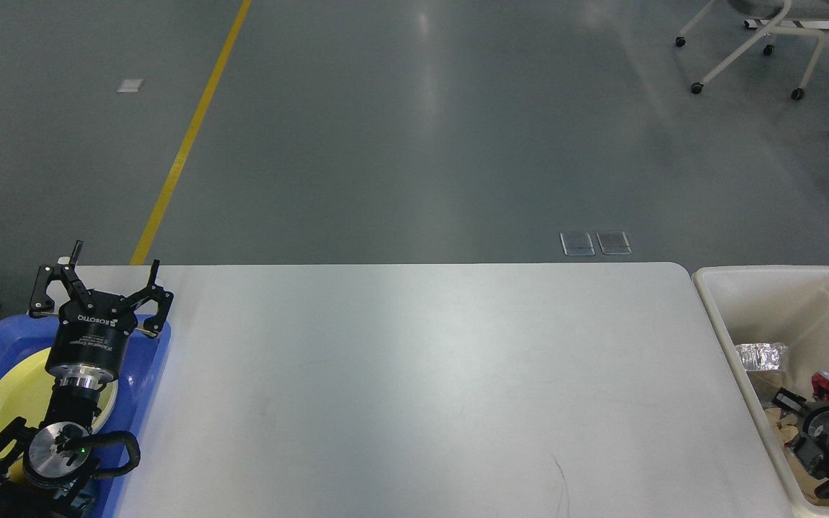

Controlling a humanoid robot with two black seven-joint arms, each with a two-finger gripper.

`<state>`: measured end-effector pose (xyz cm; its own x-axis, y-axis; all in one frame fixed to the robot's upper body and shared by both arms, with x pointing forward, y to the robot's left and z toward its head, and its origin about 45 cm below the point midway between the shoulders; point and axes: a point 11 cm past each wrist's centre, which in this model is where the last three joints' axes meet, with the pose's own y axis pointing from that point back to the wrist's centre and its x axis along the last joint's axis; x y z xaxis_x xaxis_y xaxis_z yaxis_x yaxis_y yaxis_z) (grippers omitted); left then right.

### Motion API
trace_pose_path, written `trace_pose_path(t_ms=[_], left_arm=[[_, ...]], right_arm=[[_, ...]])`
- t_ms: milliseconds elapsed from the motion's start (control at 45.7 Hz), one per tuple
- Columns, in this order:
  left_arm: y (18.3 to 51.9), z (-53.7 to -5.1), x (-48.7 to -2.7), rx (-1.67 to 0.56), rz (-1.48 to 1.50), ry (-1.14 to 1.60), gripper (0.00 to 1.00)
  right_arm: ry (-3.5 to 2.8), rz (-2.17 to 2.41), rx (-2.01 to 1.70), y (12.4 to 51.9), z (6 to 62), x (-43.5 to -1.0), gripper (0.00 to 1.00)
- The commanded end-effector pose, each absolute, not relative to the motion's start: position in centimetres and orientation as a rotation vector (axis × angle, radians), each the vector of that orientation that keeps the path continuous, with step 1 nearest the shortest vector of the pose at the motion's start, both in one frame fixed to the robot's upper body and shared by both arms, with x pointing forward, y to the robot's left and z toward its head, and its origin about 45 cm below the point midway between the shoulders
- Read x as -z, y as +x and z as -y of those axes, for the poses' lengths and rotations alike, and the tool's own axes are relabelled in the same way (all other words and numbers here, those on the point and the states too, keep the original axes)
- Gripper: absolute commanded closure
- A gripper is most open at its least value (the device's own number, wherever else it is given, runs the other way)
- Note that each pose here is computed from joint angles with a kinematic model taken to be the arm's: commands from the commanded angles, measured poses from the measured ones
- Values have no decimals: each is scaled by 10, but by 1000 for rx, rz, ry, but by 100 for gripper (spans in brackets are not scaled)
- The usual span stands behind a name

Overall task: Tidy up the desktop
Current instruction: 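Lower into the bin and release the red wrapper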

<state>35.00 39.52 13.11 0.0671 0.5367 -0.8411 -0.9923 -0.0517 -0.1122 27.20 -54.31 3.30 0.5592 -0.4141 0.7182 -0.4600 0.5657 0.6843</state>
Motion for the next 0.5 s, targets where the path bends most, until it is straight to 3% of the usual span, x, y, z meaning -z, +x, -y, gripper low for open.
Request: trace_pose_path(t_ms=[0, 481], left_arm=[[350, -395, -131, -1414, -682, -882, 4], [350, -395, -131, -1414, -682, -882, 4]], right_arm=[[970, 1075, -106, 276, 548, -40, 0], [970, 1081, -124, 276, 547, -40, 0]])
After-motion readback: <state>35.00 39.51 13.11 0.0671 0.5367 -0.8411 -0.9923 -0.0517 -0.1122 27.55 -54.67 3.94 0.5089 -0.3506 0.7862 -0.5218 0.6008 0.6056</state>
